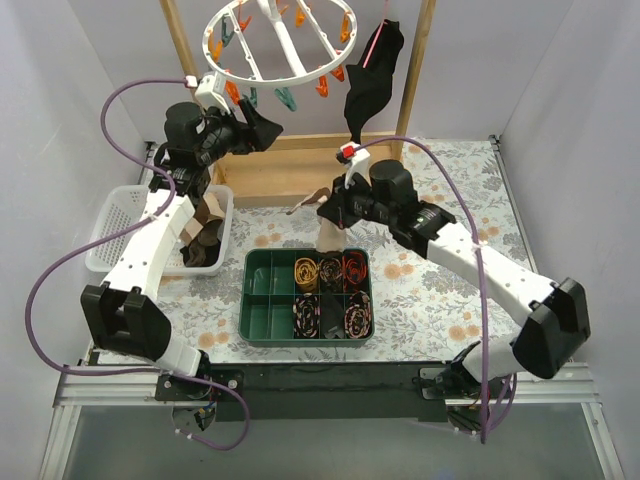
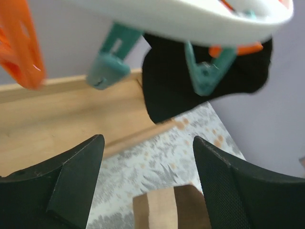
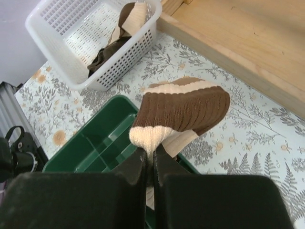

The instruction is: Remove the socks clipped to the hanger

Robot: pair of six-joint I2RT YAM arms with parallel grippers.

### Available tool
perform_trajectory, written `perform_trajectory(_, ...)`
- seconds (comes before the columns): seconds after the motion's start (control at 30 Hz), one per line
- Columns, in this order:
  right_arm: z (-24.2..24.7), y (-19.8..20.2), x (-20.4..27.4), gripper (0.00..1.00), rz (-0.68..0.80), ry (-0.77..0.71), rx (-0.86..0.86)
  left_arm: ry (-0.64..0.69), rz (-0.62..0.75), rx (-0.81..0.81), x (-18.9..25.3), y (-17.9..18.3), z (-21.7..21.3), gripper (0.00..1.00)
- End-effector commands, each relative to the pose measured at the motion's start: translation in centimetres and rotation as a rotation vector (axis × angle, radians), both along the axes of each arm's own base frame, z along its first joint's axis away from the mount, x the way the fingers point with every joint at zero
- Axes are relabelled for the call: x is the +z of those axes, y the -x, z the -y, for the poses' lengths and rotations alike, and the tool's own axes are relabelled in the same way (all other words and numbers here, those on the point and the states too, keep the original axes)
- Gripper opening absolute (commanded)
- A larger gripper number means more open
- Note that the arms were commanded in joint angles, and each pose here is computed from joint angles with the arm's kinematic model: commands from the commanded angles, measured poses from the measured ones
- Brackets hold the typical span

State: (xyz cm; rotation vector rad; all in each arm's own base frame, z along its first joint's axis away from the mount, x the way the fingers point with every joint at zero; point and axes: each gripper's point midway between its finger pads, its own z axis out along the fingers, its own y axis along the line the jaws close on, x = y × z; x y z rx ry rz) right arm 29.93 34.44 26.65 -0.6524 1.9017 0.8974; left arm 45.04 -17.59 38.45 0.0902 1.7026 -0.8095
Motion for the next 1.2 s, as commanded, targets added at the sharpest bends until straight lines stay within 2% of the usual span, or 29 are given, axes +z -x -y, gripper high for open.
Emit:
perform_trajectory(0.0,2.1,3.1,0.6,0.01,0.025,0.038,0.059,0.045,-0.014,-0.237,0.6,5.9,2.5,0.74)
perform_trajectory(0.1,3.1,5.0,0.6,0.01,0.021,0.044,0.102,0.095,-0.008,-0.446,1.2,9.8,4.4,0.74)
perform_trajectory(0.13,3.4,5.7,1.2,0.01,0.036,0.04,0.121,0.109,0.034,-0.51,1.5,10.9,4.8,0.74)
perform_trajectory(0.17,3.7,6.3,0.9,0.01,0.025,0.052,0.138,0.127,0.038,-0.641,1.5,13.2,5.5,0.74)
perform_trajectory(0.2,3.8,6.9,0.7,0.01,0.016,0.053,0.164,0.171,0.015,-0.697,1.8,14.5,5.7,0.74)
perform_trajectory(0.27,4.2,8.0,1.0,0.01,0.025,0.053,0.199,0.196,0.09,-0.816,2.0,16.9,6.0,0.74)
perform_trajectory(0.3,4.4,8.9,0.8,0.01,0.009,0.055,0.229,0.246,0.01,-0.893,1.8,18.8,6.0,0.75)
perform_trajectory(0.33,4.6,9.4,1.3,0.01,0.021,0.044,0.243,0.23,0.105,-0.94,1.7,19.9,5.9,0.75)
perform_trajectory(0.47,5.1,11.5,2.6,0.01,0.02,0.008,0.302,0.269,0.018,-1.051,0.2,21.4,7.1,0.75)
perform_trajectory(0.53,5.3,12.3,3.7,0.01,0.027,-0.018,0.326,0.248,-0.001,-1.16,-0.6,23.5,8.5,0.76)
perform_trajectory(0.7,5.5,14.1,6.2,0.01,0.036,-0.079,0.384,0.249,0.044,-1.239,-1.9,26.5,9.4,0.78)
perform_trajectory(0.87,5.4,15.4,8.3,0.01,0.054,-0.129,0.434,0.24,0.086,-1.2,-2.2,27.3,10.5,0.79)
perform_trajectory(0.9,5.4,15.6,8.5,0.01,0.053,-0.139,0.443,0.191,0.188,-1.197,-2.1,27.4,11.3,0.79)
perform_trajectory(0.93,5.3,15.7,8.8,0.01,0.044,-0.151,0.446,0.18,0.1,-1.172,-3.0,27.3,11.8,0.79)
perform_trajectory(0.97,5.2,15.7,9.2,0.01,0.056,-0.166,0.453,0.167,0.11,-1.128,-3.0,26.8,12.4,0.79)
perform_trajectory(1.0,5.0,16.0,9.5,0.01,0.056,-0.178,0.469,0.119,0.176,-1.14,-3.3,27.2,13.3,0.79)
perform_trajectory(1.03,4.9,16.0,9.7,0.01,0.047,-0.191,0.471,0.111,0.13,-1.138,-3.7,27.3,13.5,0.8)
perform_trajectory(1.17,4.5,16.1,11.0,0.01,0.057,-0.236,0.481,0.121,0.113,-1.136,-4.5,27.9,13.8,0.8)
